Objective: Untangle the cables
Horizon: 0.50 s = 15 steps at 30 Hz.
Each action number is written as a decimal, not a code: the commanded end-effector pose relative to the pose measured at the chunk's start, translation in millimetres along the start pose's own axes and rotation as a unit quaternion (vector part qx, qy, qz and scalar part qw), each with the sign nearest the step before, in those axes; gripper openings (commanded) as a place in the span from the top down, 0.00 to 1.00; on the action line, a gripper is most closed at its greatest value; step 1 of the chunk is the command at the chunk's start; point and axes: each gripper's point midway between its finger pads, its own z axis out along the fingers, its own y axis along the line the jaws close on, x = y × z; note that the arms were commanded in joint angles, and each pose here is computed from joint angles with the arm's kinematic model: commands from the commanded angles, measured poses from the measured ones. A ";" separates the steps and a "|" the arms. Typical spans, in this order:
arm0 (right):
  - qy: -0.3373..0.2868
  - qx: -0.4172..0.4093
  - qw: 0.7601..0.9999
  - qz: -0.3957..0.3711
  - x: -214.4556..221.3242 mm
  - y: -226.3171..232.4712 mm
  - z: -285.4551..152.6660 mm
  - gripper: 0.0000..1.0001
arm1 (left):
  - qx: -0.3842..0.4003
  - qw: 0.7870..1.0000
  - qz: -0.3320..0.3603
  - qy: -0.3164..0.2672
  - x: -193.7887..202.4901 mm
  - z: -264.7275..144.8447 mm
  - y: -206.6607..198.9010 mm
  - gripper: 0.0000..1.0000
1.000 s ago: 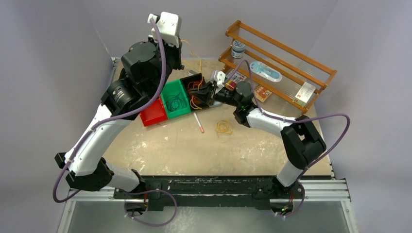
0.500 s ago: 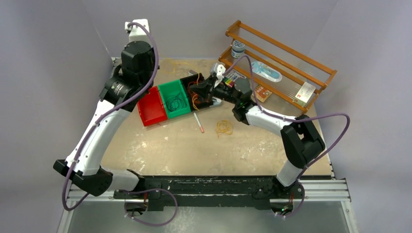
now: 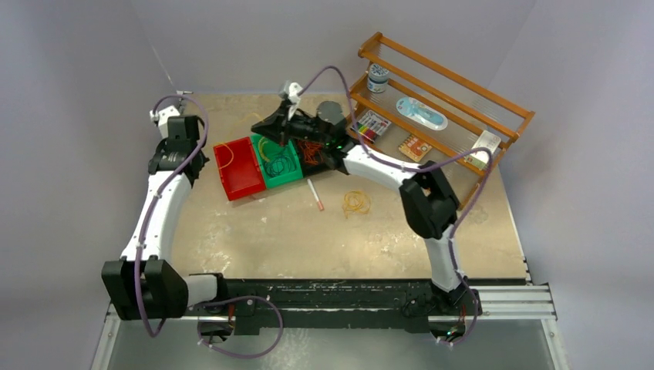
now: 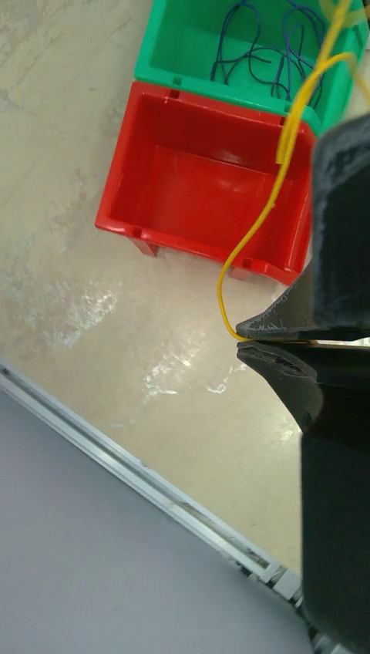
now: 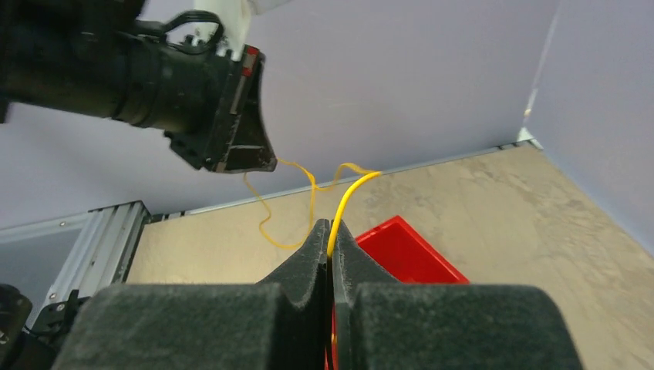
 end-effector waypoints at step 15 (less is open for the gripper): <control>0.027 -0.100 0.995 -0.003 87.8 23.9 105.6 1.00 | -0.042 0.988 -0.096 -0.116 -35.0 -59.2 52.7 1.00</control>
